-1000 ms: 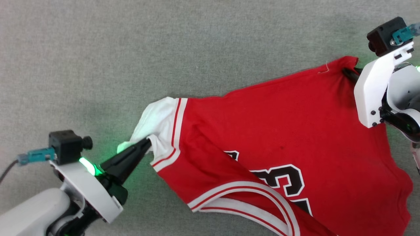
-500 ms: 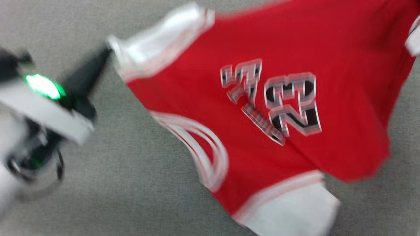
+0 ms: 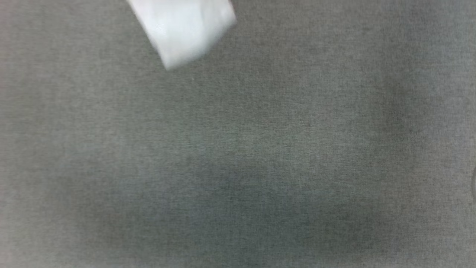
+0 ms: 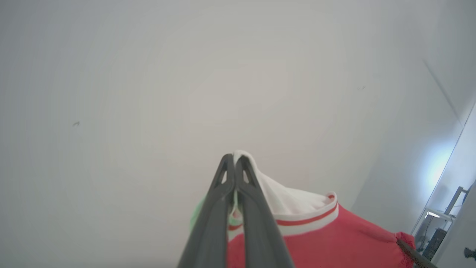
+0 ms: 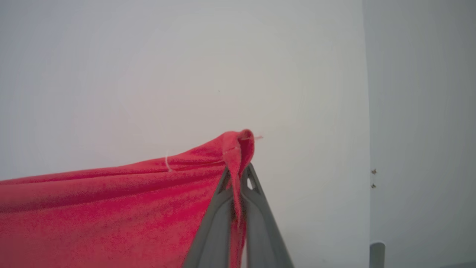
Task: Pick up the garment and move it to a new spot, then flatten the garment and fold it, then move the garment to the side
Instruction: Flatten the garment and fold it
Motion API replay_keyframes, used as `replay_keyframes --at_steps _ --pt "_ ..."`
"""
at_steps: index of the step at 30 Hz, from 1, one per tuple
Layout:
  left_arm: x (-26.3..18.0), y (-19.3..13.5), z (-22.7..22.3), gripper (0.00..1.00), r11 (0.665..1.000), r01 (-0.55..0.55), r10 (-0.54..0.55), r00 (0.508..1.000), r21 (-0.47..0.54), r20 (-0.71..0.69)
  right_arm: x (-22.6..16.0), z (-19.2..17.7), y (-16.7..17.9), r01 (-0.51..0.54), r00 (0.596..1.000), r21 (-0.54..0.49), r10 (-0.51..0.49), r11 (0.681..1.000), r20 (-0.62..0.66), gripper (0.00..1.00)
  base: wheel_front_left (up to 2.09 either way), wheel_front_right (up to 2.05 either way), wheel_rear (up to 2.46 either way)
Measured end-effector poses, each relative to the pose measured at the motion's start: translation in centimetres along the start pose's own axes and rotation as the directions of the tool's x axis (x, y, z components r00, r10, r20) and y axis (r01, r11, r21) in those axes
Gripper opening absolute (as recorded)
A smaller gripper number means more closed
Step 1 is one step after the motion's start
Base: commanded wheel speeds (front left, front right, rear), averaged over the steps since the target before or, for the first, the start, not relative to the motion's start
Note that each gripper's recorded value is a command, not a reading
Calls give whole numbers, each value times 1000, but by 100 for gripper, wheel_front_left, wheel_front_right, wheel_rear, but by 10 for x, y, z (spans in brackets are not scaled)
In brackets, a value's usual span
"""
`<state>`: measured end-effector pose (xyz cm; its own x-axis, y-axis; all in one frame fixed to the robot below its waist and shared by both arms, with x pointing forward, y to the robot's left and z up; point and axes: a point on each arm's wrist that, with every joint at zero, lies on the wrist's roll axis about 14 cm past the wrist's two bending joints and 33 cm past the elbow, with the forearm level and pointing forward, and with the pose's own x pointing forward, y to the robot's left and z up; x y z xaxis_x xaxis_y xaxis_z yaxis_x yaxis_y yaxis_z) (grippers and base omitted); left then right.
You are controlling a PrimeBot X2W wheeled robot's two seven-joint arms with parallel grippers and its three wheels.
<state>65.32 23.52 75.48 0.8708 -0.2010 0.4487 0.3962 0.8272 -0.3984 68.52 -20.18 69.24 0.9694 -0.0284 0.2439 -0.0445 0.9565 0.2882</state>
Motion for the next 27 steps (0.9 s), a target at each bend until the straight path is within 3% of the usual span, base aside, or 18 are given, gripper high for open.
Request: replay_keyframes --at_steps 4,8,13,17,27 --pt "30 -12 40 0 997 29 -19 989 -65 148 16 24 3 2 996 21 -4 1000 88 0 0 0 0" --pt "43 -27 27 0 996 75 -69 993 -54 99 25 23 0 11 996 7 -11 1000 89 0 0 0 0" --pt "37 -9 -9 0 994 44 -42 999 -97 30 28 -21 -3 11 1000 -12 -11 1000 -1 0 0 0 0" --pt "14 9 -58 0 985 -2 -6 999 -172 -51 17 -81 -12 17 992 -17 -19 1000 -129 0 0 0 0" --pt "-67 4 -134 0 950 -32 -45 970 -310 -237 -30 -151 -24 -13 950 12 16 1000 -312 0 0 0 0"
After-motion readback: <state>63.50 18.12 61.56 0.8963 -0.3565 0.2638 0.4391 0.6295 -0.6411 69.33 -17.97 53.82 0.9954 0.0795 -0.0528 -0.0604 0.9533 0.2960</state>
